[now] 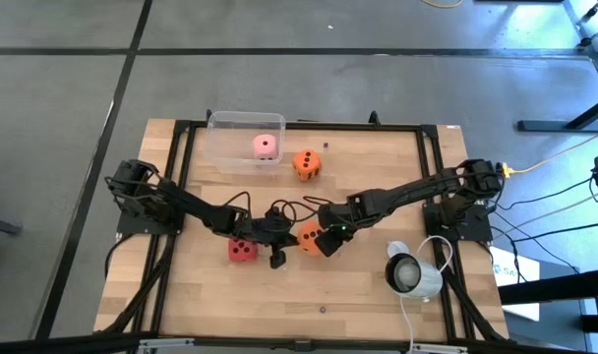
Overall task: Pick & Place Dice
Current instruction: Put the bottom large orange die into the transparent bin
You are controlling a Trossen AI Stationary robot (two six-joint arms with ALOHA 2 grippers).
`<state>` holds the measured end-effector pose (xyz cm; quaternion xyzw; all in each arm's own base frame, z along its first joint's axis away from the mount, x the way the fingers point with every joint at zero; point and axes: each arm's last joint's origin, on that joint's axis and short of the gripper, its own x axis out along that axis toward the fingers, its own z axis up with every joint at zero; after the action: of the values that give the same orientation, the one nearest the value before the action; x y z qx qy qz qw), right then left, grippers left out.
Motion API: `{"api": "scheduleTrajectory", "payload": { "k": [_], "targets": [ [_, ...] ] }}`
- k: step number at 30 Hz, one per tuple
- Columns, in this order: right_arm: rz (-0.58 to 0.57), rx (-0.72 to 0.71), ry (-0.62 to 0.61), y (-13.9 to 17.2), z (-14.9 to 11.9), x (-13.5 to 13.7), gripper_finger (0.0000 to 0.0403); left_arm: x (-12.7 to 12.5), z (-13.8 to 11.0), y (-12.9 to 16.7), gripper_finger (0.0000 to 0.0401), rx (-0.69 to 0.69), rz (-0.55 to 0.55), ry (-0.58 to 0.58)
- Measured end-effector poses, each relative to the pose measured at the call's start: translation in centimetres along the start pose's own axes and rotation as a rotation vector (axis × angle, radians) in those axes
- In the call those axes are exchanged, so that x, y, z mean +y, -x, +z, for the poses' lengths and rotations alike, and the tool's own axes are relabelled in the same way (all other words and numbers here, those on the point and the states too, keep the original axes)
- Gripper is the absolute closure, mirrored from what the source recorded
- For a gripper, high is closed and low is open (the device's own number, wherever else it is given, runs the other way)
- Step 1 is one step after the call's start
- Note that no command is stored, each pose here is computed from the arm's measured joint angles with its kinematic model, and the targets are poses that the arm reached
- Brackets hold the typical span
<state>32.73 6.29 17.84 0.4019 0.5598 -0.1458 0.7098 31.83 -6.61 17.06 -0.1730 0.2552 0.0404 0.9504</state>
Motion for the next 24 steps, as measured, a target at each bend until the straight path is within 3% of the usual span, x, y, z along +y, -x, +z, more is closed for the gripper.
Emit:
{"api": "scheduleTrajectory", "payload": {
  "k": [4, 9, 14, 21, 24],
  "targets": [
    [-0.014, 0.001, 0.012, 0.7, -0.2, -0.1, 0.0273, -0.1, 0.1, 0.0, 0.04, -0.007, -0.006, 0.001],
    [-0.066, -0.051, 0.016, 1.5, -0.3, -0.5, 0.0269, -0.1, 0.0, 0.0, 0.0401, -0.001, -0.019, 0.005],
    [-0.061, -0.076, 0.027, 1.5, 0.2, -0.6, 0.0307, -0.3, 0.2, 0.0, 0.0401, -0.016, -0.039, 0.005],
    [-0.028, -0.104, 0.053, 1.5, 0.5, -0.3, 0.0391, -0.5, 0.5, 0.0, 0.04, -0.033, -0.075, 0.008],
    [-0.018, -0.106, 0.055, 1.5, 0.5, -0.2, 0.0395, -0.5, 0.4, 0.1, 0.0395, -0.03, -0.084, 0.008]
  ]
}}
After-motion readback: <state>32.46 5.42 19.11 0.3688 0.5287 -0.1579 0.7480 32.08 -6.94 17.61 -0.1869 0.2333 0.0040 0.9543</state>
